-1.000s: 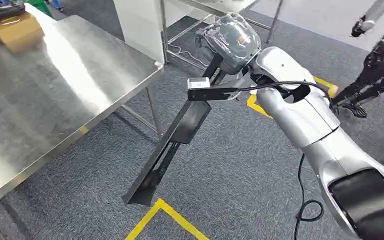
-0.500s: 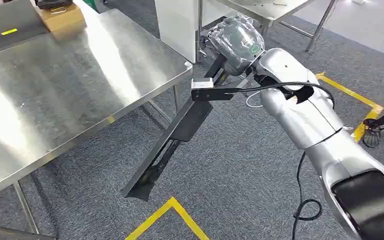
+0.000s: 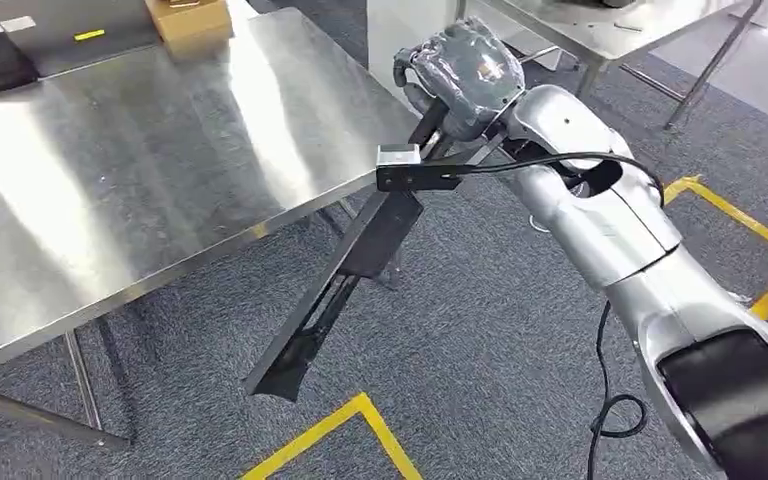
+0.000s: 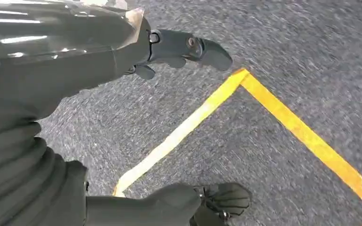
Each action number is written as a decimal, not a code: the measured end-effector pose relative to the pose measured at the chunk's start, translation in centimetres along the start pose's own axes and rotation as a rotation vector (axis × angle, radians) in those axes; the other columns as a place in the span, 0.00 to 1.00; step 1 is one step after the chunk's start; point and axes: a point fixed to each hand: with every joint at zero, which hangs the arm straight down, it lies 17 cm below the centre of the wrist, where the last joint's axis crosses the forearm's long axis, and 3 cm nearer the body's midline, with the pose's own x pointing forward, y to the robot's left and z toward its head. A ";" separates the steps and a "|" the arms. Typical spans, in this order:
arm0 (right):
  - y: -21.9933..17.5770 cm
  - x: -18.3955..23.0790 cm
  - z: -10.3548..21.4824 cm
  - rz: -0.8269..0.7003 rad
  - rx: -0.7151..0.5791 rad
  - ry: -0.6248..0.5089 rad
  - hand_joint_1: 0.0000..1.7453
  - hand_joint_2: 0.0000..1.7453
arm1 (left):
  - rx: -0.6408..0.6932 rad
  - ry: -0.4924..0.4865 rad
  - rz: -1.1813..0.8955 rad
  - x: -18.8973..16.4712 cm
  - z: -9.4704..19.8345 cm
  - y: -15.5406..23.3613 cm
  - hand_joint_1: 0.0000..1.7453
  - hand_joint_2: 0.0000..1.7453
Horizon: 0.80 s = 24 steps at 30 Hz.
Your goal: Take the parts from the cabinet and place them on the table.
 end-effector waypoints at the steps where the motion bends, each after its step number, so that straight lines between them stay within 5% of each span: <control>1: -0.2 -0.4 0.0 0.002 -0.003 0.007 0.97 1.00 | 0.001 -0.002 -0.001 0.1 -0.1 0.1 0.00 1.00; 24: 0.5 -7.8 -3.4 0.074 0.091 0.176 0.97 1.00 | -0.015 -0.010 -0.041 0.5 -0.3 0.2 0.00 1.00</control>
